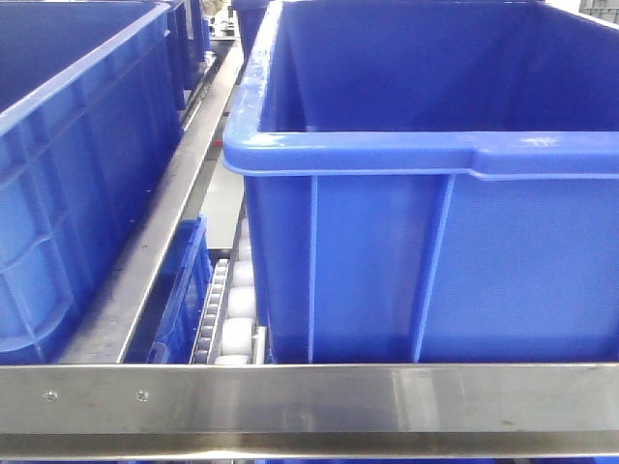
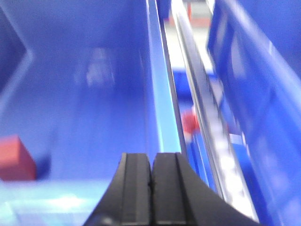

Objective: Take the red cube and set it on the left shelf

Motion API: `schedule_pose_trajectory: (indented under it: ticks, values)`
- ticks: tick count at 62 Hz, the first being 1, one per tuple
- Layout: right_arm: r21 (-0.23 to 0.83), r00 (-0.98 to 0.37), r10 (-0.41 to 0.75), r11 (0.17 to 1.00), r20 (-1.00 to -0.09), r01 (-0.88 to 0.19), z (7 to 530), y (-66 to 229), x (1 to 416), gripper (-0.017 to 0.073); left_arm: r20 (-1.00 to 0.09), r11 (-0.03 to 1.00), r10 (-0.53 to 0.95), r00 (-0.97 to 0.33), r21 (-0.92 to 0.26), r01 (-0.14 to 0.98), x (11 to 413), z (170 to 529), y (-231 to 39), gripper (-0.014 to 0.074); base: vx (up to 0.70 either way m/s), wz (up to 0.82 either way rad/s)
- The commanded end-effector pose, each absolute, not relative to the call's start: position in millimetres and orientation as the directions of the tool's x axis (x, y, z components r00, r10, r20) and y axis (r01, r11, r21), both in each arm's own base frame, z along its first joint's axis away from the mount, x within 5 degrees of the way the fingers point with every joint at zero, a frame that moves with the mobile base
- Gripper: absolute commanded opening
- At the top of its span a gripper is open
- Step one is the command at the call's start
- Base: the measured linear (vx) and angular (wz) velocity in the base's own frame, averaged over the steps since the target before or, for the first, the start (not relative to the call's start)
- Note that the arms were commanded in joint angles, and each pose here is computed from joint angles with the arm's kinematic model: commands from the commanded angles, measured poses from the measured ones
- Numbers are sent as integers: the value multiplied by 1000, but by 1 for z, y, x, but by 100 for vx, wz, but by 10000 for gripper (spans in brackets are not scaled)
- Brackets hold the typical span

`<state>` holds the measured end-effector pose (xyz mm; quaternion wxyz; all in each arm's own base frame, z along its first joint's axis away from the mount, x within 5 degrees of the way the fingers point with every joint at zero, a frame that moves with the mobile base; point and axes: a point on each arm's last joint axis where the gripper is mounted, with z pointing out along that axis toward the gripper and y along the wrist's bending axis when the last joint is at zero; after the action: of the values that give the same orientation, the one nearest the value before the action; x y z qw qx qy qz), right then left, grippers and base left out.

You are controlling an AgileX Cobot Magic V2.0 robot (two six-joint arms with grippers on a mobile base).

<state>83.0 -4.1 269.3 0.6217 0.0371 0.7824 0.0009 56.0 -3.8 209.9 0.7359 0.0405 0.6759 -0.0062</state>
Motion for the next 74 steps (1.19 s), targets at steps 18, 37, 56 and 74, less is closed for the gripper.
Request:
schedule_pose_trajectory:
  ticks: [18,37,56,74]
  values:
    - [29,-127,34,999,-991,45,285,-4,84,54,-990,997,38,138,46,58,57,209,-3,106,1,6]
    - [29,-127,34,999,-991,45,285,-4,84,54,-990,997,38,138,46,58,57,209,-3,106,0,0]
    - [22,-95,25,999,-995,40,283,-3,79,54,-990,997,37,139,46,58,57,210,-3,106,0,0]
    - [20,92,20,1000,-996,-5,238,0,62,54,-990,997,37,139,46,58,57,210,-3,106,0,0]
